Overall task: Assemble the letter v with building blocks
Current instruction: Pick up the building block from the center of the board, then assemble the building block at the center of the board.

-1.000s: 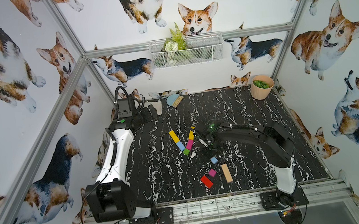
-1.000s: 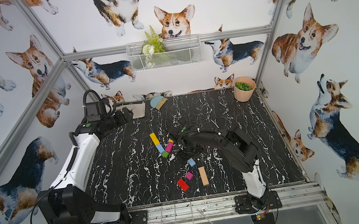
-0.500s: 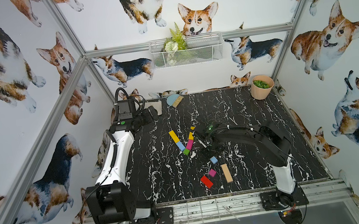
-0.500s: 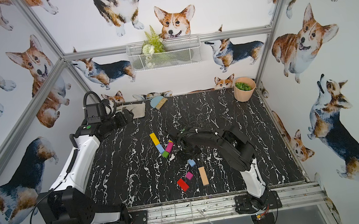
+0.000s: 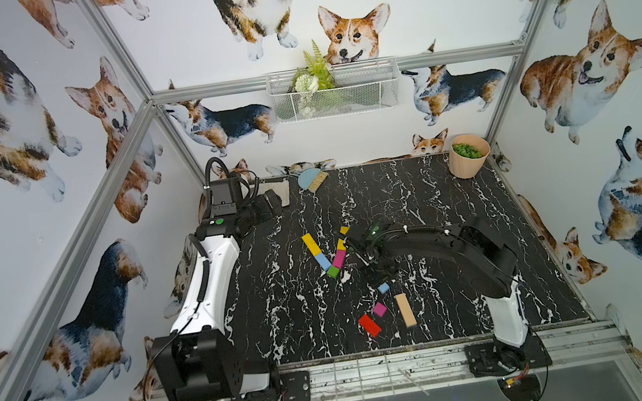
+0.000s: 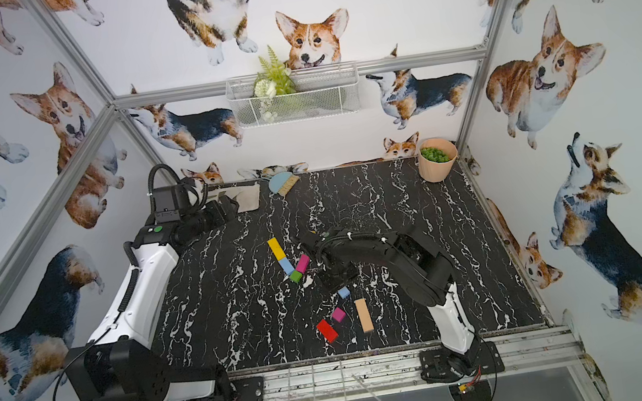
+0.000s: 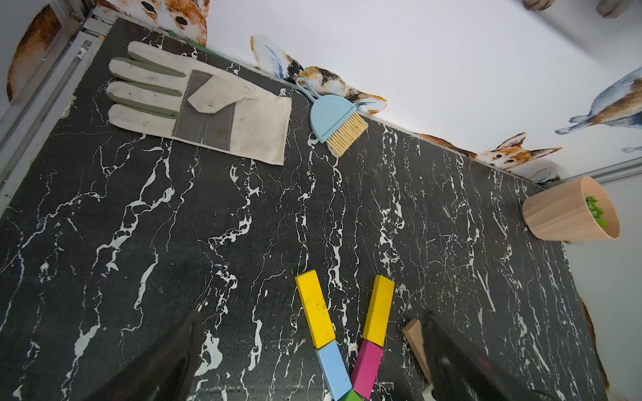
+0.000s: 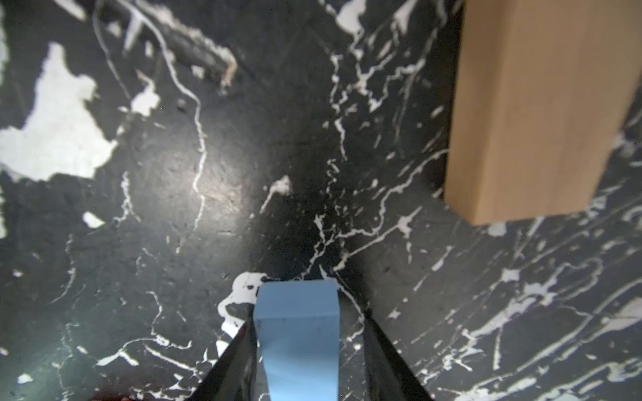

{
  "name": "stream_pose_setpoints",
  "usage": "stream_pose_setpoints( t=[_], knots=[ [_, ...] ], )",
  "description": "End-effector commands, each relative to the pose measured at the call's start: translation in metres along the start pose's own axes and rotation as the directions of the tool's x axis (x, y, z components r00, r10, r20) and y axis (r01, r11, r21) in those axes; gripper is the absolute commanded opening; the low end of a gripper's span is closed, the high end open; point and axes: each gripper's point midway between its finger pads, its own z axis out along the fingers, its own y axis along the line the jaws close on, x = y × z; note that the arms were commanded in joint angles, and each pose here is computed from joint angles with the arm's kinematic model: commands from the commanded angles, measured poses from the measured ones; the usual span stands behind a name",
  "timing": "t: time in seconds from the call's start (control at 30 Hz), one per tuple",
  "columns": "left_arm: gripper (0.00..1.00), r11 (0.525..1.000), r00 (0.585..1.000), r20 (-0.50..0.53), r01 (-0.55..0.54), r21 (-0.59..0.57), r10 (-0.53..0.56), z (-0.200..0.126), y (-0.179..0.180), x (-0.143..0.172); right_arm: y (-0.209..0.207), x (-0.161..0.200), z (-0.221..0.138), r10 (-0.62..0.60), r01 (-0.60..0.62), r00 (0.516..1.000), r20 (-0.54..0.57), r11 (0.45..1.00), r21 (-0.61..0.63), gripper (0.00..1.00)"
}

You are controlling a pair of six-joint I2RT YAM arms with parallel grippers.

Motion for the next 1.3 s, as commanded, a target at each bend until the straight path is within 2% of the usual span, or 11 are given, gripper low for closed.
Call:
stream_pose_setpoints(
  t=[0.0, 0.27, 0.4, 0.57, 0.7, 0.8, 1.07, 1.27],
  knots=[
    [1.0, 1.0, 1.0, 0.022, -0.008, 0.001, 0.008, -0.002, 0.0, -0.005, -0.002, 0.0, 0.0, 0.002, -0.003, 1.0, 0.005, 1.0, 0.016, 0.44],
    [1.0, 1.0, 1.0, 0.019, -0.008, 0.002, 0.008, -0.001, 0.0, -0.004, -0.011, -0.002, -0.001, -0.007, 0.005, 1.0, 0.019, 0.998, 0.069, 0.31],
    [1.0, 1.0, 1.0, 0.02, -0.007, 0.002, 0.007, -0.001, 0.0, -0.004, -0.017, -0.004, -0.008, -0.032, 0.028, 0.999, 0.035, 0.995, 0.099, 0.28],
    [1.0, 1.0, 1.0, 0.017, -0.006, 0.003, 0.006, 0.0, 0.0, -0.004, -0.028, -0.007, -0.026, -0.061, 0.053, 0.996, 0.057, 0.99, 0.128, 0.26],
    [1.0, 1.0, 1.0, 0.017, -0.006, 0.005, 0.006, 0.0, -0.001, -0.003, -0.043, -0.008, -0.036, -0.021, 0.015, 0.997, 0.07, 0.997, 0.076, 0.25],
    [1.0, 1.0, 1.0, 0.02, -0.006, 0.007, 0.005, -0.001, -0.001, -0.004, -0.053, -0.007, -0.036, -0.021, 0.019, 0.998, 0.063, 0.999, 0.045, 0.25],
    [1.0, 1.0, 1.0, 0.02, -0.007, 0.005, 0.007, -0.001, -0.001, -0.004, -0.058, 0.0, -0.02, -0.128, 0.128, 0.992, -0.008, 0.99, 0.061, 0.25],
    [1.0, 1.0, 1.0, 0.019, -0.006, 0.006, 0.005, 0.0, -0.001, -0.004, -0.061, -0.006, -0.014, -0.14, 0.14, 0.99, -0.021, 0.989, 0.039, 0.26]
  ],
)
